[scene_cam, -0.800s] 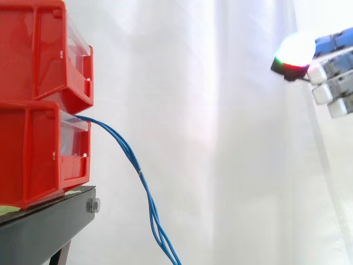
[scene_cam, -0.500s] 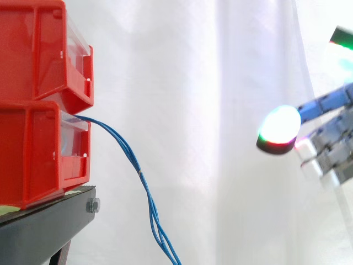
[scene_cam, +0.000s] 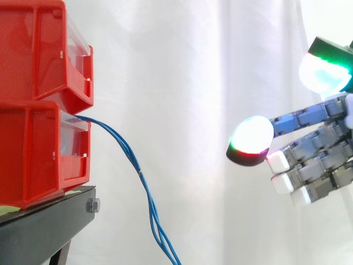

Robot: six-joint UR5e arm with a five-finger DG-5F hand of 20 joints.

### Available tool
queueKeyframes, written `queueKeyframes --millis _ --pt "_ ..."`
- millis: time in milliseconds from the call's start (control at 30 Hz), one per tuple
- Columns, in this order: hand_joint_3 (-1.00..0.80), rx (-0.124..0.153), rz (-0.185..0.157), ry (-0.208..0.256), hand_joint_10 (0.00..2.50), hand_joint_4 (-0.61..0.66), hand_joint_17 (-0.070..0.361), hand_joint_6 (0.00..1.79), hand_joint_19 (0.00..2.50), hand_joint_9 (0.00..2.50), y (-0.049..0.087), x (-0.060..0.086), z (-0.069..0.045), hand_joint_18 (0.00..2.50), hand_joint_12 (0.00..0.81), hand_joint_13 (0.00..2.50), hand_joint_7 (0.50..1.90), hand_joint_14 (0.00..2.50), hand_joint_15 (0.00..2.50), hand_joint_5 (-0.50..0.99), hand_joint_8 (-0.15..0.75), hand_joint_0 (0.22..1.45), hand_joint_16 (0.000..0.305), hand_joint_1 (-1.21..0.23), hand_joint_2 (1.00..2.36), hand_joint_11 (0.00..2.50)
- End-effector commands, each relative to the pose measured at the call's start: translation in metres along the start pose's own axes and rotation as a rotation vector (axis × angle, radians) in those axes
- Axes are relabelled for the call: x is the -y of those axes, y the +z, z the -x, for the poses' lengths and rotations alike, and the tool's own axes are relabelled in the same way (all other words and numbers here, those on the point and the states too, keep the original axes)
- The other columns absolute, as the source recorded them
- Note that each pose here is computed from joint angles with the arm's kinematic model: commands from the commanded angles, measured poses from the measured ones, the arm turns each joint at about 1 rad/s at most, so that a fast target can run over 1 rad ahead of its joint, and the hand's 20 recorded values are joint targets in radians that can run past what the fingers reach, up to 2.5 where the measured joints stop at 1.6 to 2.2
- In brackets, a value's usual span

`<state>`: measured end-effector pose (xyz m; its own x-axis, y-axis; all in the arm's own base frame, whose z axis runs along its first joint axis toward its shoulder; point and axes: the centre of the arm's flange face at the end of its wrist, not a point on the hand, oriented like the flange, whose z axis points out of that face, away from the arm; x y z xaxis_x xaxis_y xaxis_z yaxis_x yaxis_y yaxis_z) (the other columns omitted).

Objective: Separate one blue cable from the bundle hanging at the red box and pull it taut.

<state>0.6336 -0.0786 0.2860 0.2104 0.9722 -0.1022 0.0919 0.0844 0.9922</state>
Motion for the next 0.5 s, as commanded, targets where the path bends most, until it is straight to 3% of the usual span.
queueKeyframes --millis 0,233,467 --pt "-0.50 -0.002 0.000 -0.003 0.01 0.18 0.063 0.50 0.19 0.77 0.010 0.013 -0.008 0.57 0.300 0.75 0.70 0.01 0.14 -0.19 0.275 0.55 0.028 -0.69 1.00 0.27" --pt "-0.50 -0.011 -0.019 -0.001 0.01 0.18 0.063 0.50 0.19 0.79 0.030 0.045 -0.024 0.58 0.299 0.76 0.70 0.01 0.15 -0.19 0.277 0.55 0.028 -0.68 1.00 0.28" --pt "-0.50 -0.009 -0.028 0.036 0.01 0.19 0.063 0.50 0.19 0.80 0.068 0.074 -0.041 0.58 0.298 0.77 0.70 0.01 0.16 -0.18 0.276 0.55 0.028 -0.68 1.00 0.28"
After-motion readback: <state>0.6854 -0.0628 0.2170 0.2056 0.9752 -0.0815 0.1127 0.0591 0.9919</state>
